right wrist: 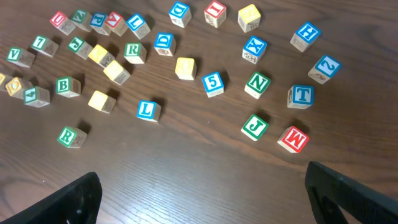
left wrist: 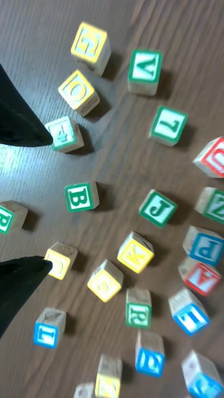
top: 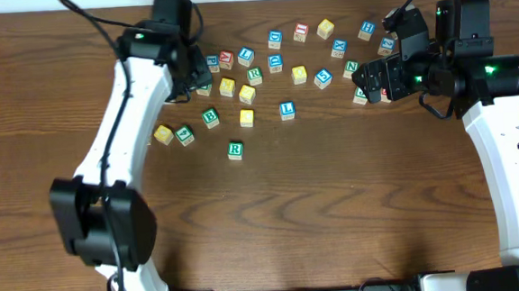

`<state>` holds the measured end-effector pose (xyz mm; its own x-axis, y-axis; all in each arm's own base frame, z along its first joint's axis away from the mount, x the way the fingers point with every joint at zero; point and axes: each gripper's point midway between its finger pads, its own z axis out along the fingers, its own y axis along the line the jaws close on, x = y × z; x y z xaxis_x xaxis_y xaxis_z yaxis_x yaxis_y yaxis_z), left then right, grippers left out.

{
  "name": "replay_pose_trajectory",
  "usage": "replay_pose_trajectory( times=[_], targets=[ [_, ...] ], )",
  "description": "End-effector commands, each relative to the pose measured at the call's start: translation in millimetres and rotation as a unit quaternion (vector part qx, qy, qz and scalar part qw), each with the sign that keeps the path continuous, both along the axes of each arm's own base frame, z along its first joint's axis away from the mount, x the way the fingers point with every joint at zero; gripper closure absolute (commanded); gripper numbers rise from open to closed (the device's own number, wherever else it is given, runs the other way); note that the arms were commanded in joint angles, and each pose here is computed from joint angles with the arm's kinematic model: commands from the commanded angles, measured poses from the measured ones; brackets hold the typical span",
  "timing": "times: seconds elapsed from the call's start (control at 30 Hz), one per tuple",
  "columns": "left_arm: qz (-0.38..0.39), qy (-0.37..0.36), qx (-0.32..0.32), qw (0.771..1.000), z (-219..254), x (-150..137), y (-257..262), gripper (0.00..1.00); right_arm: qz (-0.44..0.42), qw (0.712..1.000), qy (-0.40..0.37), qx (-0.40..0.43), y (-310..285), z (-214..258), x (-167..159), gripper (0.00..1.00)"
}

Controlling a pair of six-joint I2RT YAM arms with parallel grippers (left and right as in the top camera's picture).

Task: Spell out ROBOT
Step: 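Set the R block down, open the left gripper and raise away, then move the right gripper to the yellow O block and grasp it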

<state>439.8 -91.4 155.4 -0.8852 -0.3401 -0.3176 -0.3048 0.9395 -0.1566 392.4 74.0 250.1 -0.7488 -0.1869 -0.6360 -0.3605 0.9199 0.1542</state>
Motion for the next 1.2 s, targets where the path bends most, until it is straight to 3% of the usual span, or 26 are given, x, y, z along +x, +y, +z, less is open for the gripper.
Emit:
replay_pose_trajectory(
  times=[0.0, 0.3, 0.4, 0.5, 0.67, 0.83, 0.87, 0.93, 1.17],
  targets=[
    [0.016, 0.017, 0.002, 1.0, -12.4, -2.2, -3.2, 0.45, -0.001, 1.0, -0.006, 0.007, 0.8, 6.9, 2.8, 0.01],
    [-0.025, 0.016, 0.018, 0.999, -18.1, 1.6, -4.2, 0.44, -0.042, 0.999, 0.01, 0.022, -3.0, 4.6, 4.5, 0.01],
    [-0.035, 0.005, 0.06, 0.998, -13.0, 3.5, 8.4, 0.44, -0.08, 0.997, 0.018, 0.014, -11.2, 0.8, 6.6, 0.01],
    [-0.027, -0.015, 0.108, 0.994, 3.8, 4.0, 27.0, 0.44, -0.119, 0.993, 0.022, 0.001, -17.9, -1.7, 9.3, 0.01],
    [-0.023, -0.063, 0.124, 0.99, 47.6, -1.8, 42.5, 0.43, -0.144, 0.989, 0.038, 0.005, -15.1, 4.4, 18.6, 0.01],
    [0.002, -0.115, 0.117, 0.986, 92.7, -12.2, 59.9, 0.43, -0.136, 0.988, 0.066, -0.022, -3.1, 7.4, 41.0, 0.01],
    [0.006, -0.122, 0.116, 0.986, 99.5, -14.3, 63.2, 0.36, -0.134, 0.988, 0.071, -0.03, 1.0, 7.0, 47.6, 0.01],
    [0.015, -0.137, 0.113, 0.984, 111.9, -18.5, 69.0, 0.33, -0.123, 0.989, 0.075, -0.041, 11.4, 5.5, 60.9, 0.01],
    [0.024, -0.145, 0.113, 0.983, 121.4, -23.7, 76.2, 0.31, -0.092, 0.992, 0.07, -0.049, 53.2, -22.8, 107.7, 0.04]
  ],
)
